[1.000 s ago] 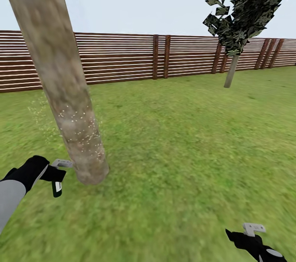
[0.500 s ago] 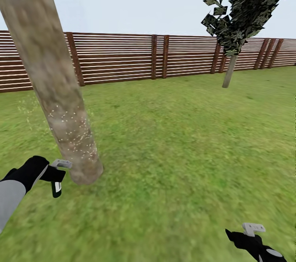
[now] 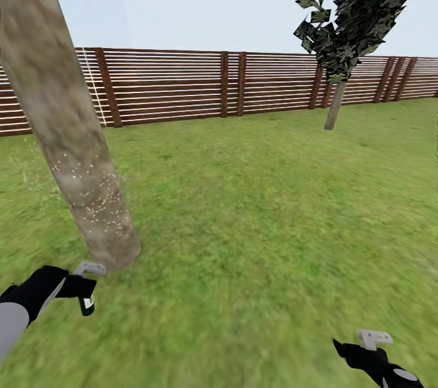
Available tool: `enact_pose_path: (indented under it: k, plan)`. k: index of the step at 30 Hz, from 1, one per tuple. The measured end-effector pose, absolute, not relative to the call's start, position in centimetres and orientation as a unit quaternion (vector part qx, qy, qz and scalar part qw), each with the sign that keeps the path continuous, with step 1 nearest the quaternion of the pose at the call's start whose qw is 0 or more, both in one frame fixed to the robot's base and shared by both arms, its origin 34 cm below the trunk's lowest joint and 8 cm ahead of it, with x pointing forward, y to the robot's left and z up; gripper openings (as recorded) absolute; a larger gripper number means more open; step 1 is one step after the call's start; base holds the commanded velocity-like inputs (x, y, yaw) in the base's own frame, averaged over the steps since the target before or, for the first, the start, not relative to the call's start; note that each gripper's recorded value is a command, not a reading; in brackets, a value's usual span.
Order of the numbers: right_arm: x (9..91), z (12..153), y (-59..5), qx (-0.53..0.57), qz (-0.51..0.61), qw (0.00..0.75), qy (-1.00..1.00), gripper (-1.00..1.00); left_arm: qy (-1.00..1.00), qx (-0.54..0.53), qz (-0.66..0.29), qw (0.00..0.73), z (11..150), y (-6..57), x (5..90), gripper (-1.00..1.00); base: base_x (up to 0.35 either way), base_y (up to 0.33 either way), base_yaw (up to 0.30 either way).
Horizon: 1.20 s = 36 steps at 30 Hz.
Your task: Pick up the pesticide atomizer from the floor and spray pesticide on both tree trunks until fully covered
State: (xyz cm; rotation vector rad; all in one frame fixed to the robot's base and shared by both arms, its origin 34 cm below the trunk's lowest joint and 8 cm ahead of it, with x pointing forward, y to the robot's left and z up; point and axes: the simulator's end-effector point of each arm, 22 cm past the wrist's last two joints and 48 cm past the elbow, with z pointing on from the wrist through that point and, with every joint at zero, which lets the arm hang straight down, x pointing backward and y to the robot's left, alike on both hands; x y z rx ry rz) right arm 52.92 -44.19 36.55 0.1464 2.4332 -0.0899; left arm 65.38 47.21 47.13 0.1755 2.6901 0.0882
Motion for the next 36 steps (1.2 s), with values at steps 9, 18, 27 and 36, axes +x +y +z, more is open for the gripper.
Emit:
enact_pose_path:
  k: [9,18,27,36]
  plan:
    - [53.1,36.7,-44.1,0.053,-0.035,0.350,0.935,1.00,0.962,0.069,0.008,0.264,46.4,46.0,65.5,-1.00,-0.335,-0.011,0.000]
    - [53.5,36.3,-41.8,0.041,-0.017,0.349,0.936,1.00,0.959,0.053,-0.012,0.277,46.6,44.9,66.1,-1.00,-0.341,0.000,0.000]
    - [63.8,50.2,-8.9,-0.333,0.191,0.428,0.818,1.00,0.946,0.117,-0.007,0.303,45.4,42.8,65.8,-1.00,-0.171,0.000,0.000]
    - [64.9,58.8,-2.5,-0.407,0.209,0.464,0.758,1.00,0.875,0.411,-0.059,0.248,43.7,35.2,61.9,-1.00,-0.001,0.000,0.000]
